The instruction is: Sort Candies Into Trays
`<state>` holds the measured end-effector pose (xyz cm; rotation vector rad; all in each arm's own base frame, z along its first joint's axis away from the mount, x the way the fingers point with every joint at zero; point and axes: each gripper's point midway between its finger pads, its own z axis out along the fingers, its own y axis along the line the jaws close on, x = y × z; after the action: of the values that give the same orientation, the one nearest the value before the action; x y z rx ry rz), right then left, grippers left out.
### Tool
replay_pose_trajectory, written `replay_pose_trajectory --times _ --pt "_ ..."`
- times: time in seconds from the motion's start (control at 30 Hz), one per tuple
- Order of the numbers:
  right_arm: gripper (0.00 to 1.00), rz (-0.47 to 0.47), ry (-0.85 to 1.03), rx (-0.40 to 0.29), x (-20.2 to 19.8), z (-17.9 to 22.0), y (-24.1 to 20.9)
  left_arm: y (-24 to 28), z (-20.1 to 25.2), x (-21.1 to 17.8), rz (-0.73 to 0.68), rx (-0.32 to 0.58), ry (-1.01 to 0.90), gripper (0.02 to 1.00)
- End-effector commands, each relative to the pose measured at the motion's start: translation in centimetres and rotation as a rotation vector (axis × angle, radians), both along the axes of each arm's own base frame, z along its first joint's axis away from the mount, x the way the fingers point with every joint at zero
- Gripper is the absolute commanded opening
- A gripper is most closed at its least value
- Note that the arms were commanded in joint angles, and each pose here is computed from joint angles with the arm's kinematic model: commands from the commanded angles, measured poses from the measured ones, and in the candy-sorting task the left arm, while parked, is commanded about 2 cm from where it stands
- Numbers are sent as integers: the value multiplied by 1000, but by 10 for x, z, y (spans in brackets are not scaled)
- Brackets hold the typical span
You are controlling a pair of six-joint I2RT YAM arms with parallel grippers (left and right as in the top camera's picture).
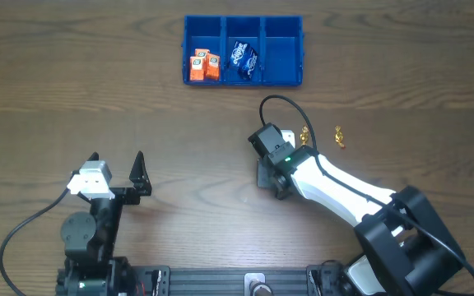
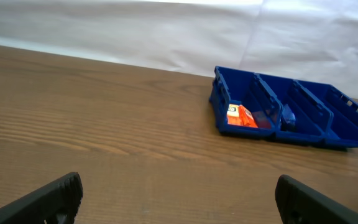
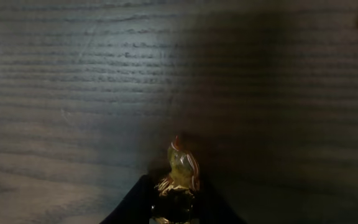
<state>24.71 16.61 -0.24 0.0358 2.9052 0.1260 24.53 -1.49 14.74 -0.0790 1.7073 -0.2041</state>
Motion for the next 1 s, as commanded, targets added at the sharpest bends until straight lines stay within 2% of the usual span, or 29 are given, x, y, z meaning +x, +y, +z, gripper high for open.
replay_pose_trajectory --times 0.03,0.17,0.27,0.3,0.43,0.53,0.6,0.63,0.7,0.83,1.0 --pt "128 4 -20 18 1 4 4 -1 -17 -1 -8 8 49 996" --pt "115 52 -135 63 15 43 10 -1 -17 -1 -8 8 49 998" --pt "117 63 -265 55 35 93 5 -1 -17 -1 -8 8 49 998" --pt "117 48 -347 29 56 132 -3 -1 -17 -1 -8 8 49 996" --pt "119 12 -509 -13 116 210 -20 -1 -17 -1 -8 8 49 998" --pt "130 5 -603 -54 170 246 -28 -1 -17 -1 -8 8 49 998" --pt "141 15 -624 -78 197 252 -30 -1 -17 -1 -8 8 49 998" --pt "143 25 -623 -108 226 249 -32 -1 -17 -1 -8 8 49 998" --pt "143 14 -607 -119 247 237 -33 -1 -17 -1 -8 8 49 998" --pt "145 9 -581 -111 274 207 -31 -1 -17 -1 -8 8 49 998" --pt "176 10 -535 -121 284 173 -30 -1 -17 -1 -8 8 49 998"
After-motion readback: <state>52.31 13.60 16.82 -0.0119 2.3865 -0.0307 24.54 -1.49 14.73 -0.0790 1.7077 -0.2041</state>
